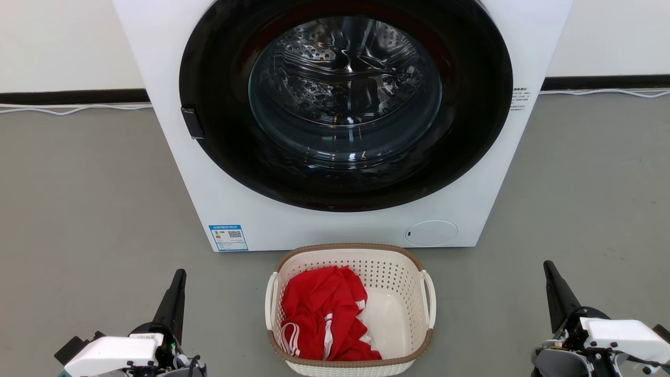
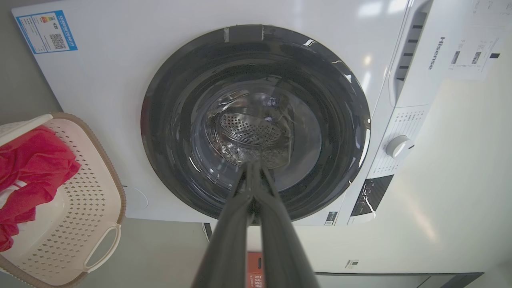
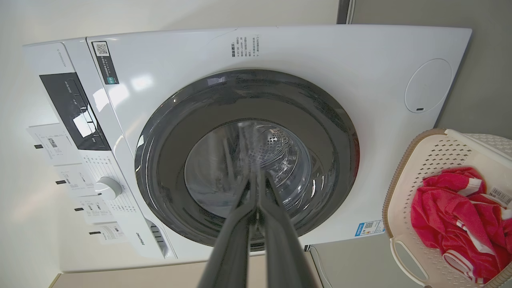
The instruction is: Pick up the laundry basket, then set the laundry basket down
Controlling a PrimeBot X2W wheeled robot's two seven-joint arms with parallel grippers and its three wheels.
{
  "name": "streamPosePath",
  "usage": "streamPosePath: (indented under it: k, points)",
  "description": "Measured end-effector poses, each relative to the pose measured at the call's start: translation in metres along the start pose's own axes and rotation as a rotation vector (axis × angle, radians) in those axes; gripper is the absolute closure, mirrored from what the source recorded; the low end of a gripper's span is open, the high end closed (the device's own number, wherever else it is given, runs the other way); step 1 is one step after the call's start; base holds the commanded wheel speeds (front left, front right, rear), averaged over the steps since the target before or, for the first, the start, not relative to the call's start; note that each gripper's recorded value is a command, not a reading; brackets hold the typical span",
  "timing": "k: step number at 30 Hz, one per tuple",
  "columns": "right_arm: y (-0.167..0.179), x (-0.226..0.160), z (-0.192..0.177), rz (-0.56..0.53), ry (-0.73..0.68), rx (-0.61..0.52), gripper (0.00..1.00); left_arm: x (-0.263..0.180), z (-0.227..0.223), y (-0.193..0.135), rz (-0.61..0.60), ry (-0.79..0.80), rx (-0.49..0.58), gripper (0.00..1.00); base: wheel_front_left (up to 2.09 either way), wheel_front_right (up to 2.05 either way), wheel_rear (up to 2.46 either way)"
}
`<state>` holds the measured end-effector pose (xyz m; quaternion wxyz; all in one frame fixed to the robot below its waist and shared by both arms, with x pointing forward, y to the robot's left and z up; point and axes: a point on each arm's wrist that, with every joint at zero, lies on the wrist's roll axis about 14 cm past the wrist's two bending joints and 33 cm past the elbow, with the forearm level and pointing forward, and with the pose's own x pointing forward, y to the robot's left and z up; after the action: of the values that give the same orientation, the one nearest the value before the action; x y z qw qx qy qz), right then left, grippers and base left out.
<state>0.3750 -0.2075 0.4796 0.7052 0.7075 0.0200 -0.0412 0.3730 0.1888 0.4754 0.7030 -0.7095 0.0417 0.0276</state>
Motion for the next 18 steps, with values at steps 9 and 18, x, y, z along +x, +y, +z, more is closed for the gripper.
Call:
streamPosePath:
  k: [9,18]
  points:
    - [0.0000,0.0000,0.0000,0.000,0.000,0.000,1.00,0.0000,0.0000,0.0000,0.000,0.000,0.000,1.00,0.00,0.00,0.00]
    - [0.0000,0.0000,0.0000,0.000,0.000,0.000,1.00,0.0000,0.0000,0.0000,0.000,0.000,0.000,1.00,0.00,0.00,0.00]
